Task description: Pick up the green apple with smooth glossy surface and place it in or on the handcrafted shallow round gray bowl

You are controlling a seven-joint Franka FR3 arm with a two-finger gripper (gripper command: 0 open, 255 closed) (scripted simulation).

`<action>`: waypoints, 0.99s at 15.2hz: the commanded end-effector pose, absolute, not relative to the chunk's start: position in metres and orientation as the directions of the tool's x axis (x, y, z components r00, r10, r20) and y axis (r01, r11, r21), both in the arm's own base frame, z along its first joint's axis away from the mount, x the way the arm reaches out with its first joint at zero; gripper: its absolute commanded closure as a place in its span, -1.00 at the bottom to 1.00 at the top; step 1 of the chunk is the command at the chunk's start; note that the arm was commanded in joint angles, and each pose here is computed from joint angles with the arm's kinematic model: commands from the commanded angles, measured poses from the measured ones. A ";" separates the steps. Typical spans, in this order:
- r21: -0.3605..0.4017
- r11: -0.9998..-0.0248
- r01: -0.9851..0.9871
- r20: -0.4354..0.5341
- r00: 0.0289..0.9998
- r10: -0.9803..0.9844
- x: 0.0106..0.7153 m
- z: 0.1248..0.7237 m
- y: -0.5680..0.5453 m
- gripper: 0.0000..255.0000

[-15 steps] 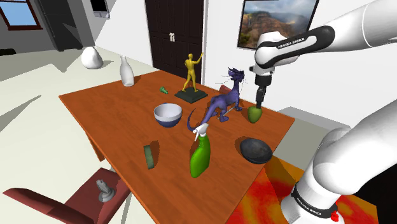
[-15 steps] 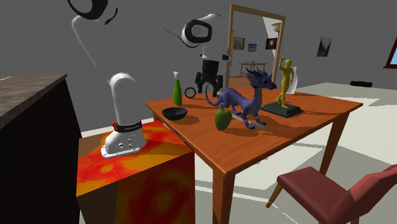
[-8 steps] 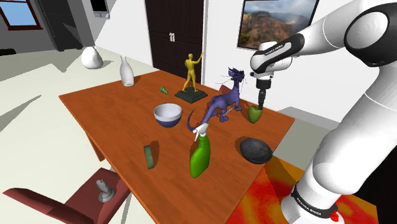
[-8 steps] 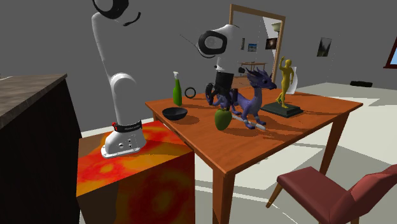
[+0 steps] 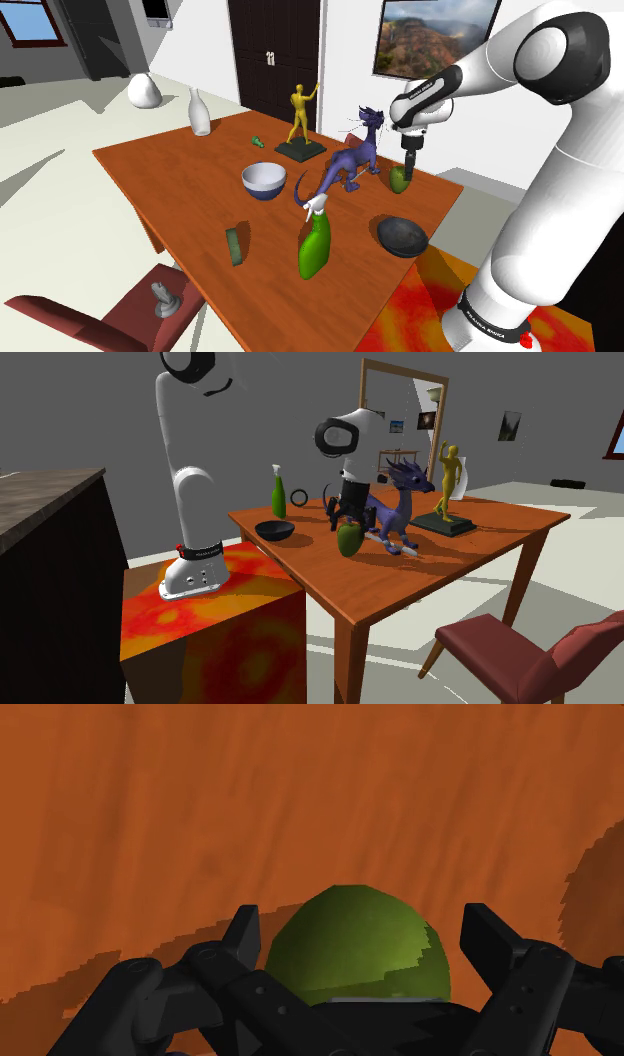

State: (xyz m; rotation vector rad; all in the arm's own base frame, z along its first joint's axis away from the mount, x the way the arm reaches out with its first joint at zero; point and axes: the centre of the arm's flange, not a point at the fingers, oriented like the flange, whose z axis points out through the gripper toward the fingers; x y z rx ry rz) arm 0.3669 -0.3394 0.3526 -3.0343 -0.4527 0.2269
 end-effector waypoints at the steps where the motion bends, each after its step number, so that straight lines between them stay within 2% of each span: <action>1: -0.086 -0.955 0.285 -0.135 0.946 0.295 0.366 0.345 -0.340 -1.00; 8: -0.086 -0.955 0.285 -0.136 0.946 0.295 0.366 0.345 -0.340 -1.00; 9: -0.086 -0.955 0.285 -0.136 0.946 0.295 0.366 0.345 -0.340 1.00; 15: -0.086 -0.955 0.285 -0.136 0.946 0.295 0.366 0.345 -0.340 1.00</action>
